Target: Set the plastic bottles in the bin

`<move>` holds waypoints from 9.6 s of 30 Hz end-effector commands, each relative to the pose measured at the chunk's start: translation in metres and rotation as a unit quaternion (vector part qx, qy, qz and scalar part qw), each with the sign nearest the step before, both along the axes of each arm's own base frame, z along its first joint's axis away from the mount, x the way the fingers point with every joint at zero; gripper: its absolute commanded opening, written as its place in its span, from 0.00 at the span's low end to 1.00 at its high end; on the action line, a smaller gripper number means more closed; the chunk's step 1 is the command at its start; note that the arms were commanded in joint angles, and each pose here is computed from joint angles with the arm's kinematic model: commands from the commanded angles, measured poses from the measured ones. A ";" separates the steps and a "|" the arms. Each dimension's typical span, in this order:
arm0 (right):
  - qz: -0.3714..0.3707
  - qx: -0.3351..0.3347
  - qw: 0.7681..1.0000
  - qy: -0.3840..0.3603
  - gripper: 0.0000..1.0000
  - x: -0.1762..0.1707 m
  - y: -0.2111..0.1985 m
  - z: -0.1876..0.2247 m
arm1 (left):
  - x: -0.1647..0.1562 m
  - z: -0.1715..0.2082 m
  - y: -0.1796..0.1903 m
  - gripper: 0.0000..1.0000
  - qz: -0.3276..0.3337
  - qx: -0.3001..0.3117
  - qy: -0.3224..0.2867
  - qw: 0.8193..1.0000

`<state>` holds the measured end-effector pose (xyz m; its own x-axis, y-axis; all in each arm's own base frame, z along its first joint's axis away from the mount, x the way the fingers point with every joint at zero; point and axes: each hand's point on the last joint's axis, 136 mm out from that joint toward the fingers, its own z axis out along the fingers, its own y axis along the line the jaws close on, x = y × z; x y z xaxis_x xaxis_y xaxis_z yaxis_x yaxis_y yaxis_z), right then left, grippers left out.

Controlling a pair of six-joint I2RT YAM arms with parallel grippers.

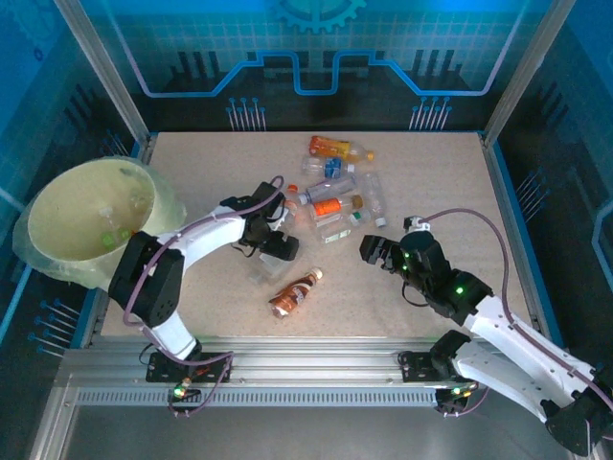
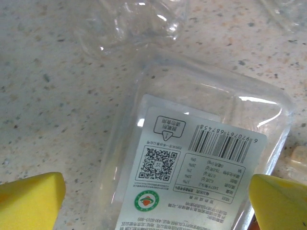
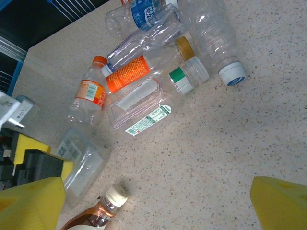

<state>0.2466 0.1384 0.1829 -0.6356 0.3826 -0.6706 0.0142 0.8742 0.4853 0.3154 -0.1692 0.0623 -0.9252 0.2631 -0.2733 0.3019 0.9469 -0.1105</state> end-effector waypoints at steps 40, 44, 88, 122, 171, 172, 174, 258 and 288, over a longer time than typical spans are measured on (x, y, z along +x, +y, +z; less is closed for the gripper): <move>0.153 -0.005 0.988 -0.022 1.00 0.006 0.052 0.024 | -0.009 0.037 0.003 0.78 -0.020 0.030 -0.053 0.998; 0.172 -0.001 0.985 -0.029 1.00 0.008 0.065 0.028 | -0.006 0.049 0.010 0.76 0.009 0.004 -0.070 0.997; 0.151 -0.019 0.987 -0.045 1.00 0.014 0.066 0.040 | -0.028 0.456 0.175 0.70 0.318 -0.029 -0.582 0.748; 0.178 -0.014 0.983 -0.033 1.00 0.022 0.085 0.040 | -0.112 0.271 0.351 0.87 0.686 0.101 -0.323 0.644; 0.000 -0.060 0.997 0.040 1.00 0.019 0.012 -0.001 | -0.063 0.160 0.013 0.99 0.138 -0.138 -0.111 0.974; -0.002 -0.061 0.997 0.040 1.00 0.019 0.011 -0.001 | -0.068 0.148 0.004 0.99 0.121 -0.118 -0.102 0.980; -0.005 -0.060 0.997 0.041 1.00 0.019 0.010 -0.001 | -0.075 0.124 -0.015 0.99 0.088 -0.085 -0.088 0.989; 0.253 0.022 0.966 -0.043 1.00 0.016 0.118 0.052 | -0.025 0.148 -0.029 0.49 0.172 -0.254 -0.198 0.931; 0.233 0.035 0.969 -0.076 1.00 0.022 0.116 0.085 | -0.030 0.387 0.070 0.51 0.164 -0.187 -0.490 0.835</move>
<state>0.2696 0.2527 0.2515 -0.6654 0.1068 -0.7388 -0.4428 0.7403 0.5058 0.2896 -0.1312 0.4286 -0.2951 -0.2689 -0.9169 0.2459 0.9059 -0.3448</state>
